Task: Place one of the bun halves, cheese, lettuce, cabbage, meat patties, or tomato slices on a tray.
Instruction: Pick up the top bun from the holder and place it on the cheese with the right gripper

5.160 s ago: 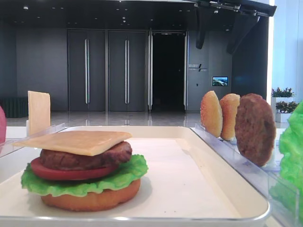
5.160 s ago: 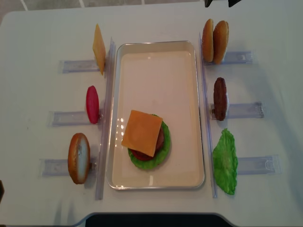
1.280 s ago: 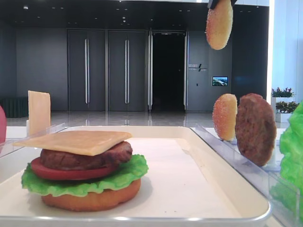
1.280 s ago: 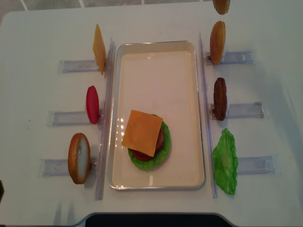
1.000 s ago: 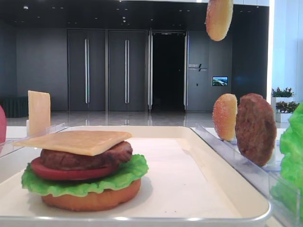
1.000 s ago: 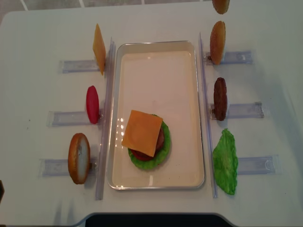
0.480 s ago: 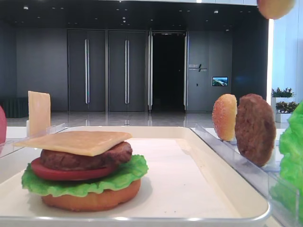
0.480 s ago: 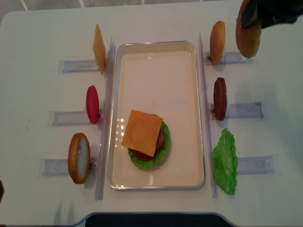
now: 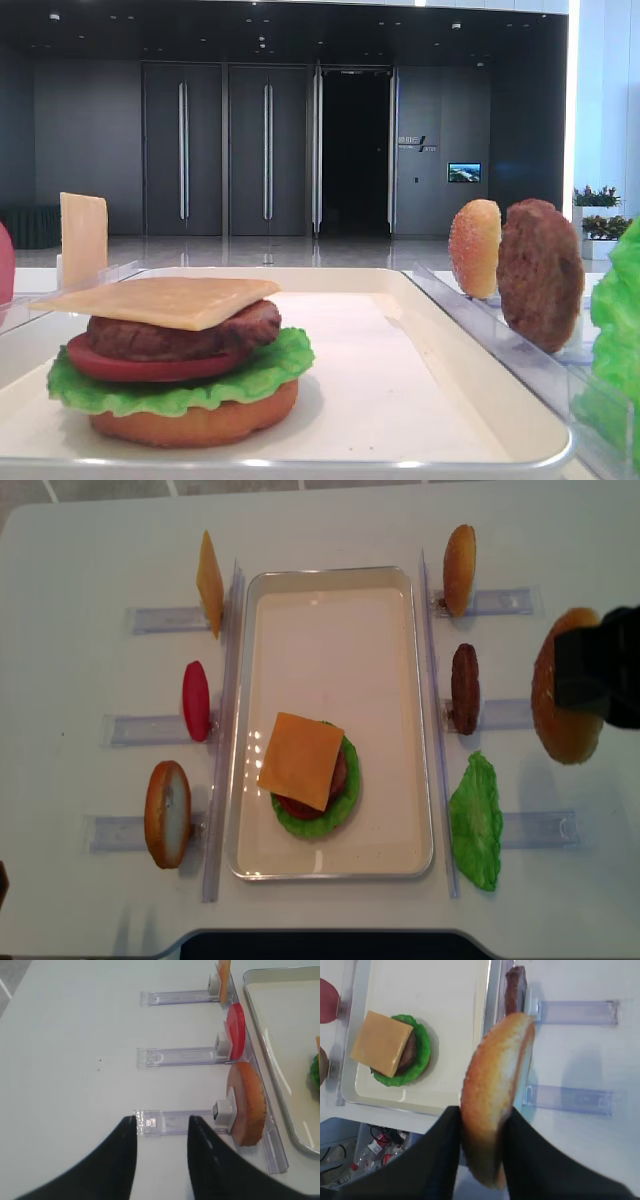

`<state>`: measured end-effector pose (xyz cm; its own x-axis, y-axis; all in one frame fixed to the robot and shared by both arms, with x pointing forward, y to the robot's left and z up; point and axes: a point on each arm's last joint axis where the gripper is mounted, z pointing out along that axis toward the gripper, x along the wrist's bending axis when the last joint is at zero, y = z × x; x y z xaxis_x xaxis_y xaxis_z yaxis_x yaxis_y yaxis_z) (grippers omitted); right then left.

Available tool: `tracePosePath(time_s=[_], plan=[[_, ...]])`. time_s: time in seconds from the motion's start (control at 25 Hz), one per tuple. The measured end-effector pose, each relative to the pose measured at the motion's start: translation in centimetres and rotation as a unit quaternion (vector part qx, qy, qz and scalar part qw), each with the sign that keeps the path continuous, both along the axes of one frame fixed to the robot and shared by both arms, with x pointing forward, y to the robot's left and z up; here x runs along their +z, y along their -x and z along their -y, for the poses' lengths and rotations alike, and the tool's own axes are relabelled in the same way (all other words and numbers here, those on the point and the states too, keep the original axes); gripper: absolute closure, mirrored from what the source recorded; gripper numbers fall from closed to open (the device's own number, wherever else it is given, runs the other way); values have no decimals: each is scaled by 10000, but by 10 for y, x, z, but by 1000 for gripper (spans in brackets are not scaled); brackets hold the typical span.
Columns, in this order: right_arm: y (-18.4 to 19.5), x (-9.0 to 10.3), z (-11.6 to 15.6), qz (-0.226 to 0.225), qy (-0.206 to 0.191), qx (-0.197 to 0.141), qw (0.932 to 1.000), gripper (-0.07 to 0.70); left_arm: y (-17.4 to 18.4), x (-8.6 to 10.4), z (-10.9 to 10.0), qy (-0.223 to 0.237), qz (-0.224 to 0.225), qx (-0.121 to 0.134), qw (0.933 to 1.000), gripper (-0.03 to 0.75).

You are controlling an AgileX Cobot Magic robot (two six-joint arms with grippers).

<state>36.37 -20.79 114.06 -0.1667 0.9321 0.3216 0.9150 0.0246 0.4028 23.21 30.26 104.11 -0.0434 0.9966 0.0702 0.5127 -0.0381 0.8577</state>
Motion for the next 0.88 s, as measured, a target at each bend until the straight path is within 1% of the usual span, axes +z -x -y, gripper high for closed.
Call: tracePosePath(time_s=[0.16,0.28,0.48,0.72,0.8,0.88], plan=[[10,-14,6,-162,54,-83,9998,414,0,0,0,0,0,0,10000,450],[10,-16,6,-176,108,-100,9997,414,0,0,0,0,0,0,10000,450],[11,-16,6,-206,74,-101,9997,414,0,0,0,0,0,0,10000,450],[12,-17,1,-423,-182,-105,9989,416,0,0,0,0,0,0,10000,450],[9,-20,-4,-571,-164,-78,9982,416,0,0,0,0,0,0,10000,450],[4,-26,-15,-719,-99,47,9974,416,0,0,0,0,0,0,10000,450]])
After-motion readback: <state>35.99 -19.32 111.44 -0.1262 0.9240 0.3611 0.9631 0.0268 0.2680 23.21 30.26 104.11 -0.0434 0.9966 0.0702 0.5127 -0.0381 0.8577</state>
